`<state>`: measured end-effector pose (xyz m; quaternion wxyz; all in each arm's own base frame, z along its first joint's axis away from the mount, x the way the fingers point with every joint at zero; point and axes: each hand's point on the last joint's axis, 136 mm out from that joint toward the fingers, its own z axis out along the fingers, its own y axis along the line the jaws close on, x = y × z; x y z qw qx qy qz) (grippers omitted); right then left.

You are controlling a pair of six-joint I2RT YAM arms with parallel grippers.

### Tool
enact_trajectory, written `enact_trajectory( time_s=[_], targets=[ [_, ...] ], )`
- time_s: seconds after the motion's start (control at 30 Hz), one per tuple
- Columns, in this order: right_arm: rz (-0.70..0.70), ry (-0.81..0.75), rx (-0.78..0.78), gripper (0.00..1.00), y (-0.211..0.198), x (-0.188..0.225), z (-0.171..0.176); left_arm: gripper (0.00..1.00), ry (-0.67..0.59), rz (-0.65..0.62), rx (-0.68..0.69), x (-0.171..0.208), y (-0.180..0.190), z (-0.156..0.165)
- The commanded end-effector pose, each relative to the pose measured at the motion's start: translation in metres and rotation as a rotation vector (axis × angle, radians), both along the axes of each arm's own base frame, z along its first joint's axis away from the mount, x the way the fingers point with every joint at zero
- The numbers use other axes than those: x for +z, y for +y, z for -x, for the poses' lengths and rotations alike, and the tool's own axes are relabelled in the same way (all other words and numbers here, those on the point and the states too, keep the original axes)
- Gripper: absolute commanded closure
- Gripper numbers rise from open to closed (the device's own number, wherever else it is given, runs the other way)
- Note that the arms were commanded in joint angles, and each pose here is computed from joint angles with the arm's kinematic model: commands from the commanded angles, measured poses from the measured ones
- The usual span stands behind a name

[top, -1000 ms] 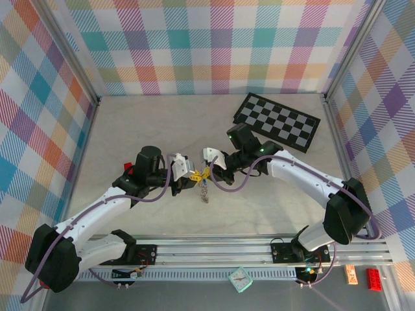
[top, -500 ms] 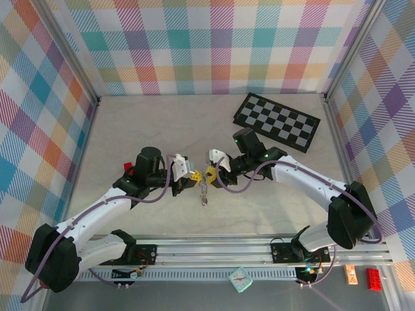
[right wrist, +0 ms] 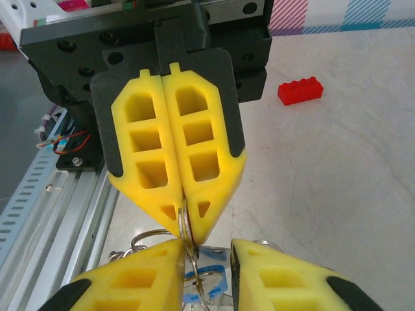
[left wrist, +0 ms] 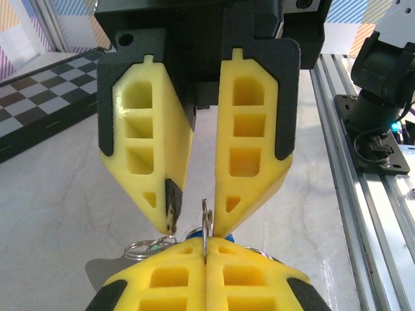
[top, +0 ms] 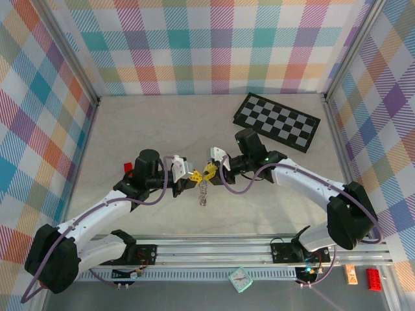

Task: Put the keys on the keyring

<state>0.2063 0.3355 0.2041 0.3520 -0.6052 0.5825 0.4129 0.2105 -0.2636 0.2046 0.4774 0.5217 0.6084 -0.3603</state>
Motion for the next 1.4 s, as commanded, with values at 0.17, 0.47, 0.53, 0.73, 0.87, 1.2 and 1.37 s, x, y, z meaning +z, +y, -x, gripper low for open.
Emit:
enact_trajectory(
  time_s=[0.17, 0.47, 0.53, 0.73, 0.87, 1.2, 1.37],
  targets=[
    [-0.057, 0.008, 0.064, 1.00, 0.004, 0.009, 0.010, 0.97, -0.037, 0.052, -0.028, 0.015, -0.004, 0.004],
    [0.064, -0.025, 0.090, 1.00, -0.003, 0.002, 0.013, 0.81, -0.021, -0.052, 0.019, 0.007, 0.001, -0.005],
    [0.096, -0.033, 0.095, 1.00, -0.003, 0.001, 0.013, 0.81, -0.024, -0.063, 0.016, 0.007, 0.002, -0.005],
    [0.159, -0.065, 0.123, 1.00, 0.003, 0.001, 0.016, 0.82, -0.017, -0.083, 0.009, 0.007, 0.001, -0.007],
    [0.178, -0.075, 0.134, 1.00, 0.008, 0.005, 0.018, 0.89, -0.011, -0.109, -0.002, 0.004, 0.001, -0.006],
    [0.106, -0.015, 0.063, 0.73, -0.003, 0.005, 0.011, 1.00, -0.035, -0.071, -0.037, 0.006, 0.000, 0.003],
    [0.096, 0.007, 0.057, 0.72, -0.002, -0.003, 0.011, 1.00, -0.047, -0.055, -0.053, 0.006, 0.000, 0.007]
  ],
)
